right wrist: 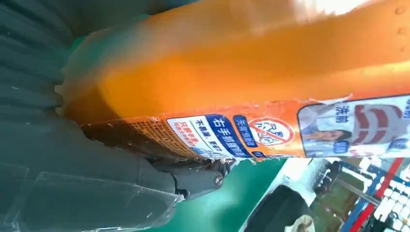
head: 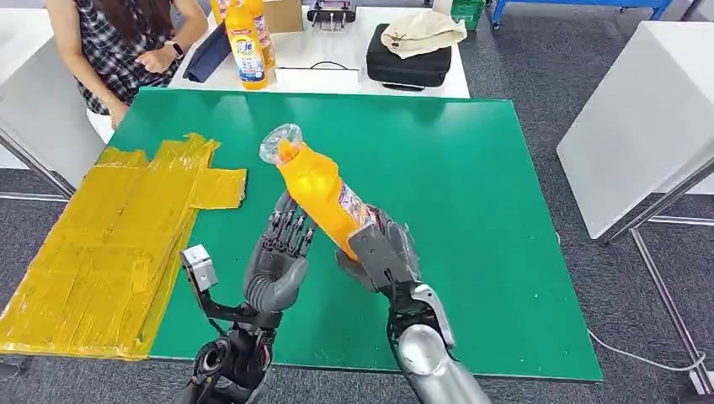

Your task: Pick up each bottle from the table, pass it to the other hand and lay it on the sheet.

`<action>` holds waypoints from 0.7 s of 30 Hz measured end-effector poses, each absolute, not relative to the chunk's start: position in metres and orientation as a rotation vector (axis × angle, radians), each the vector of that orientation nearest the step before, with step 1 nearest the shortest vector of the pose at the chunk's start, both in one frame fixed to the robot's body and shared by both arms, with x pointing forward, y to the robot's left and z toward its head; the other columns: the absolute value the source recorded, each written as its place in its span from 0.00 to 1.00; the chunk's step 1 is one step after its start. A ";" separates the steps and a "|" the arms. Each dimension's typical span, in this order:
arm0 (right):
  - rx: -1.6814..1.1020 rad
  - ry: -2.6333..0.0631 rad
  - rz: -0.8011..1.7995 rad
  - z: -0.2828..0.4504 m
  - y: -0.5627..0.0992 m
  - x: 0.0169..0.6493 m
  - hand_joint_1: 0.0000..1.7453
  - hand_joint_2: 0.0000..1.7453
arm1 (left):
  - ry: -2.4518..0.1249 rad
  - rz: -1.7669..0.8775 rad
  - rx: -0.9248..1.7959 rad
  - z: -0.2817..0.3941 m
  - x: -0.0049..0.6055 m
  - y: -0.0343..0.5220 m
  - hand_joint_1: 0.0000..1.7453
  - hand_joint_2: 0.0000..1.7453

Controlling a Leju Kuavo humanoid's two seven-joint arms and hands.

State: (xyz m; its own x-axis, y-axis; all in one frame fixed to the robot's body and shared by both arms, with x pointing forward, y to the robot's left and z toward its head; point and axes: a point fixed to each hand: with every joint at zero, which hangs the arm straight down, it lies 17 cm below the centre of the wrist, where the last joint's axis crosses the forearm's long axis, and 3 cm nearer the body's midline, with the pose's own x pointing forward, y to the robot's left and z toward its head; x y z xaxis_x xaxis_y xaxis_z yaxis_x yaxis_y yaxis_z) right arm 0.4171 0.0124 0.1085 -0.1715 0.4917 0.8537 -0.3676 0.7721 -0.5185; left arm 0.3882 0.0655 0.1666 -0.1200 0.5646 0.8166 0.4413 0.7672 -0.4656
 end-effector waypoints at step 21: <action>-0.092 -1.544 1.233 0.073 0.126 0.363 1.00 1.00 | -1.791 0.269 -0.567 0.169 0.406 0.140 0.00 1.00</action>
State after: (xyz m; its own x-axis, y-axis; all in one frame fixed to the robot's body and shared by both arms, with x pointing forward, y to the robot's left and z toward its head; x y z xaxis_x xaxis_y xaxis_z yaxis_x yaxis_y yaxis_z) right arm 0.3627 0.1261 0.0726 -0.3933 0.6230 0.6762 -0.5216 0.4545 -0.7221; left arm 0.4063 0.1401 0.1693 -0.2038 0.5067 0.8377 0.2380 0.8556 -0.4597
